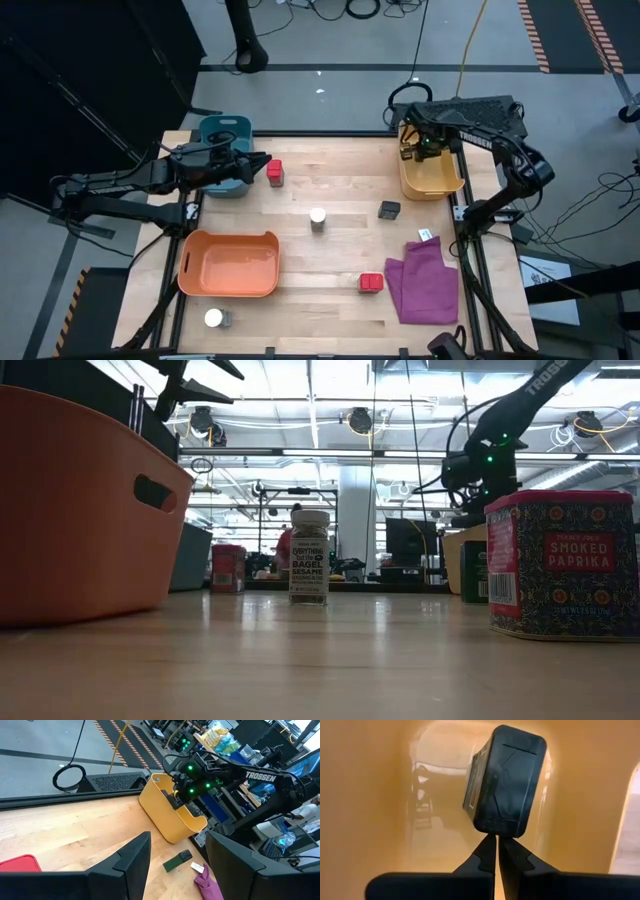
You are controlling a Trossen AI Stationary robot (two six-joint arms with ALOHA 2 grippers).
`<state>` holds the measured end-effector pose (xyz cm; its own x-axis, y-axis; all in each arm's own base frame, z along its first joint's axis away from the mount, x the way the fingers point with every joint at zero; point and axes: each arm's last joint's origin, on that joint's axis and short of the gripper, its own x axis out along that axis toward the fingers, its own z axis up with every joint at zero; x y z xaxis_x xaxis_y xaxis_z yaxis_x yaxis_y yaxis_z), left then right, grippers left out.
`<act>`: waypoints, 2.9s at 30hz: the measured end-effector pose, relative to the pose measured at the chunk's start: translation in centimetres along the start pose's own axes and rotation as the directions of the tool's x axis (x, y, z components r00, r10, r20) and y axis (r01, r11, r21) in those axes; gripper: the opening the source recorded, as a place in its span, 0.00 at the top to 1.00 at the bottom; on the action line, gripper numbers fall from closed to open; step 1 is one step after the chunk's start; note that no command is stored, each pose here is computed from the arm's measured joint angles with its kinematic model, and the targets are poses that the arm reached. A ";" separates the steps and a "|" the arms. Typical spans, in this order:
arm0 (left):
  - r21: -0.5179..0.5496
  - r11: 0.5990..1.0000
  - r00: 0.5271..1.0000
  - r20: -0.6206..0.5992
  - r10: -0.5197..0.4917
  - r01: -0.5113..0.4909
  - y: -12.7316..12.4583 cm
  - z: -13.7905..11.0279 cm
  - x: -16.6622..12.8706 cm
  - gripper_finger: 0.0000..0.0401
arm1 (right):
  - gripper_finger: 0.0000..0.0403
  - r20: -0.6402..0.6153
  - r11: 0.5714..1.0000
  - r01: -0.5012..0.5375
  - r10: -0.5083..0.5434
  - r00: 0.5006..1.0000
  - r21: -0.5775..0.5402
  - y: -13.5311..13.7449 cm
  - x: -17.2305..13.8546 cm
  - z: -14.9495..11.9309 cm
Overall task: Sort spices by type
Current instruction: Put the top black seasoning can into the yellow bin, then put the top white seasoning bottle into the orange bin
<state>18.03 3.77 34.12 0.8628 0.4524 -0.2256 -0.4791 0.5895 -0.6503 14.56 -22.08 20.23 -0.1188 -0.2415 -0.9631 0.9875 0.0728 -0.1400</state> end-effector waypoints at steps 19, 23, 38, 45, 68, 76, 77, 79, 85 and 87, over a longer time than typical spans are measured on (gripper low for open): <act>-0.023 0.998 0.997 -0.049 -0.059 0.058 -0.2 -0.1 0.0 0.51 | 1.00 0.089 0.998 -0.067 0.068 0.994 -0.019 -0.1 -6.0 -0.3; -0.023 0.995 0.991 -0.088 -0.098 0.097 -0.4 -0.3 0.0 0.51 | 1.00 0.207 0.975 -0.207 0.219 0.953 -0.079 0.4 -10.5 -1.2; 0.287 0.938 0.937 -0.338 -0.091 0.194 -5.9 0.7 3.1 0.51 | 1.00 0.443 0.844 -0.503 0.529 0.724 -0.186 0.0 -19.1 -5.4; 0.580 0.735 0.867 -0.498 -0.022 0.351 -7.4 -0.2 6.8 0.51 | 1.00 0.423 0.839 -0.501 0.541 0.727 -0.210 0.6 -19.0 -5.7; 0.651 0.656 0.760 -0.625 0.179 0.381 -5.8 -7.5 14.0 0.28 | 1.00 0.392 0.829 -0.487 0.559 0.731 -0.275 1.1 -19.2 -6.6; 0.683 0.595 0.758 -0.627 0.179 0.424 -4.1 -10.5 15.3 0.19 | 1.00 0.382 0.834 -0.476 0.550 0.743 -0.277 1.1 -19.0 -6.7; 0.683 0.596 0.758 -0.626 0.182 0.421 -3.8 -10.7 15.4 0.19 | 1.00 0.378 0.836 -0.473 0.547 0.747 -0.277 1.0 -19.0 -6.7; 0.688 0.594 0.750 -0.629 0.203 0.416 -3.0 -11.3 15.5 0.19 | 1.00 0.372 0.839 -0.469 0.543 0.753 -0.275 1.0 -18.9 -6.8; 0.700 0.594 0.757 -0.615 0.218 0.398 -1.4 -12.7 15.5 0.19 | 1.00 0.369 0.841 -0.466 0.540 0.756 -0.275 1.0 -18.9 -6.8; 0.699 0.597 0.772 -0.604 0.197 0.394 -1.1 -13.0 15.6 0.19 | 1.00 0.371 0.842 -0.464 0.538 0.757 -0.275 1.0 -18.9 -6.8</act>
<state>34.13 1.45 21.92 0.6695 0.0611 -0.7403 -0.0584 0.9979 0.0295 17.05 -10.87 36.73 0.4803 -0.5023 -0.7190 0.8580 0.4392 0.2664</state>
